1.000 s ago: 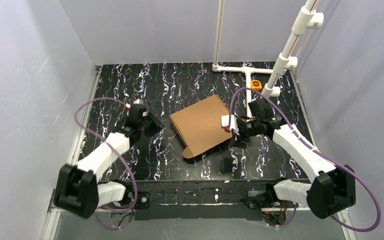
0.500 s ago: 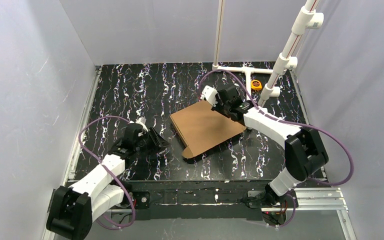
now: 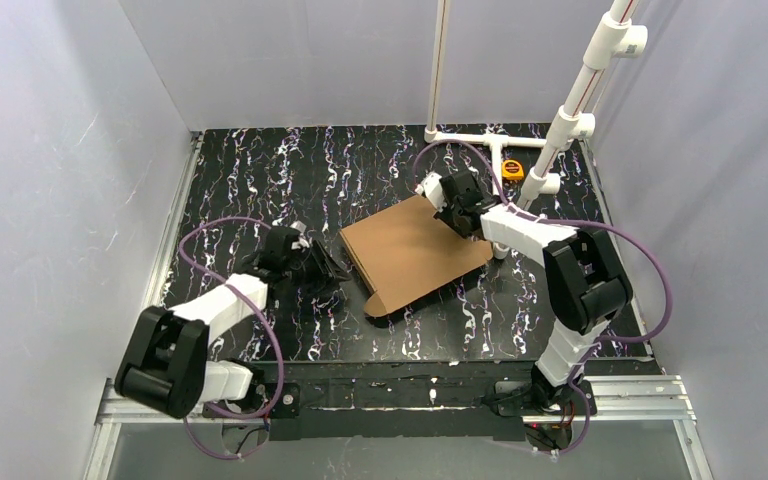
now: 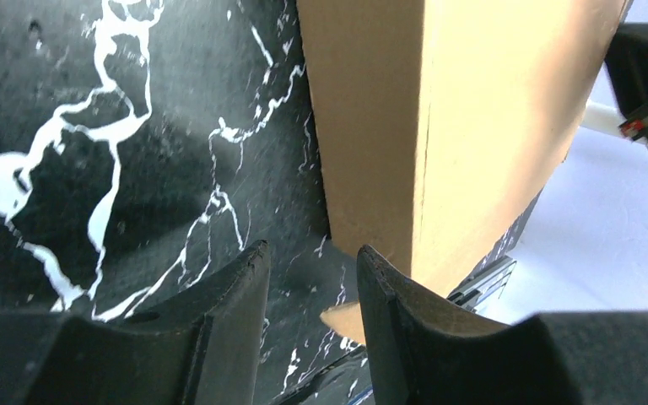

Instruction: Fold the paper box

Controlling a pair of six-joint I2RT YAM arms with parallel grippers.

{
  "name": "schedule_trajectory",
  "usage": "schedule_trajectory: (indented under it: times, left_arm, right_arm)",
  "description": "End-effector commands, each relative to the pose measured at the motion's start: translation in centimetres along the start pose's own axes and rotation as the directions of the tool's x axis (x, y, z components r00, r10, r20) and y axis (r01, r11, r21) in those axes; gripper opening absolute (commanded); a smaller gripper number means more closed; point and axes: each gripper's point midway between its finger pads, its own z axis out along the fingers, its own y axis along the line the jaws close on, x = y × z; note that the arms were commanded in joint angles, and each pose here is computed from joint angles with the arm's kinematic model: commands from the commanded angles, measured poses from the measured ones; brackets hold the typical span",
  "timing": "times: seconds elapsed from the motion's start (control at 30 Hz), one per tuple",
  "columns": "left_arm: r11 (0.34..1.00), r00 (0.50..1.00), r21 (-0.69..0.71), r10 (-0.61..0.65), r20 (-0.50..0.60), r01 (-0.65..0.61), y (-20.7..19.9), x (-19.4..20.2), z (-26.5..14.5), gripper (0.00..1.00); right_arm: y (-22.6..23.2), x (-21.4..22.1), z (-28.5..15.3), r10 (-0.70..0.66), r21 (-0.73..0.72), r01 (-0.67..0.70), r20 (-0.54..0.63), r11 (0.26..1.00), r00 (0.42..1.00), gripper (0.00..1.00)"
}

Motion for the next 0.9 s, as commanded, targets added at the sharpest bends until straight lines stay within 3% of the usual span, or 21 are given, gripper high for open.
schedule_trajectory:
  times: [0.0,0.3,0.6,0.73,0.87]
  left_arm:
    - [1.0,1.0,0.003,0.013,-0.027,-0.013,-1.3,-1.2,1.2,0.41]
    - [0.992,0.997,-0.111,0.045,-0.061,-0.052,-2.3,-6.0,4.4,0.4]
    - [0.983,0.997,-0.167,0.075,-0.013,-0.076,-3.1,-15.9,4.4,0.38]
    - [0.975,0.987,-0.202,0.12,0.105,-0.097,-3.2,-19.4,0.8,0.37]
    - [0.971,0.942,-0.209,0.174,0.287,-0.116,-3.3,-20.7,-4.9,0.4]
  right_arm:
    - [2.3,-1.2,0.1,0.052,-0.121,-0.048,0.025,0.991,0.998,0.01]
    - [8.0,-6.2,-2.1,0.157,-0.428,-0.077,0.153,0.9,0.976,0.01]
    - [11.7,-7.3,-2.3,0.162,-0.526,-0.054,0.161,0.849,0.973,0.01]
    - [11.4,-6.5,-2.7,0.149,-0.509,-0.041,0.173,0.86,0.974,0.01]
    - [10.1,-6.5,-3.8,0.099,-0.48,0.022,0.225,0.877,0.969,0.04]
